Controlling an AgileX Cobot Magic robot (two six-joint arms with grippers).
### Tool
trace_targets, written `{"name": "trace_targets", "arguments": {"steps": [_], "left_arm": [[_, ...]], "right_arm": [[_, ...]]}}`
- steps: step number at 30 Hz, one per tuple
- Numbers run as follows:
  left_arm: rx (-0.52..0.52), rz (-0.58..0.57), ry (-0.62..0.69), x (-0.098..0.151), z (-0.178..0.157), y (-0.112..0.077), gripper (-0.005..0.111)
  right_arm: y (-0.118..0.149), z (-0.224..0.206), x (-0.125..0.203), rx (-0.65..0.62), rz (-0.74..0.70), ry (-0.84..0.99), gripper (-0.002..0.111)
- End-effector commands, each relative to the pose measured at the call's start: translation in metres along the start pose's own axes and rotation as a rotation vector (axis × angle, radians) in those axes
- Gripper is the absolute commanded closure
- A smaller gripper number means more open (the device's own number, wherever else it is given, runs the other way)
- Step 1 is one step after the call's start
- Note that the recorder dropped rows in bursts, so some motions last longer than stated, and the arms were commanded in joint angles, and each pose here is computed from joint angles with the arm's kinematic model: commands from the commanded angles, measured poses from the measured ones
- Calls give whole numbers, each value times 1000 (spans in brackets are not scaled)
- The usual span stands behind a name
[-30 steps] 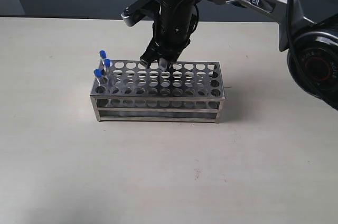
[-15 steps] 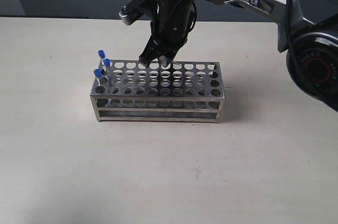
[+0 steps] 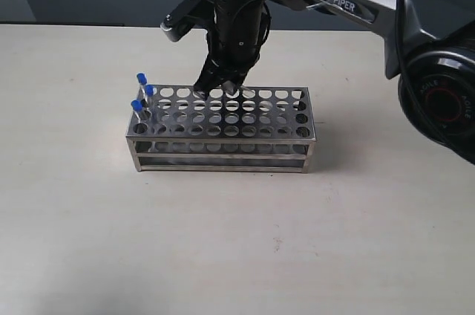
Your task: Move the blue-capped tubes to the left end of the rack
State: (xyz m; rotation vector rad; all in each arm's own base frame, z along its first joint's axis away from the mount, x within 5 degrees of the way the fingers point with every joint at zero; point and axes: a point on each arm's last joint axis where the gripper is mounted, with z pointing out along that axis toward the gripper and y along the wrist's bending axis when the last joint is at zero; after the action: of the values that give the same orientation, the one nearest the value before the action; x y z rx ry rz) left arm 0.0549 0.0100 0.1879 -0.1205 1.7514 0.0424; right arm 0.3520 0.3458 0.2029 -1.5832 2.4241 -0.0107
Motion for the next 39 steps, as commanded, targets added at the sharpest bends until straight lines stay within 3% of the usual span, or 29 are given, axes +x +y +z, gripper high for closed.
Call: {"name": "trace_targets", "arguments": {"steps": [1, 21, 39], "left_arm": [[9, -1, -10, -2, -1, -1, 106], [10, -1, -12, -2, -1, -1, 106], [10, -1, -12, -2, -1, -1, 106]], "right_arm": [[14, -18, -9, -53, 15, -84, 108], [21, -39, -16, -82, 25, -177, 108], [28, -106, -25, -121, 59, -436, 108]]}}
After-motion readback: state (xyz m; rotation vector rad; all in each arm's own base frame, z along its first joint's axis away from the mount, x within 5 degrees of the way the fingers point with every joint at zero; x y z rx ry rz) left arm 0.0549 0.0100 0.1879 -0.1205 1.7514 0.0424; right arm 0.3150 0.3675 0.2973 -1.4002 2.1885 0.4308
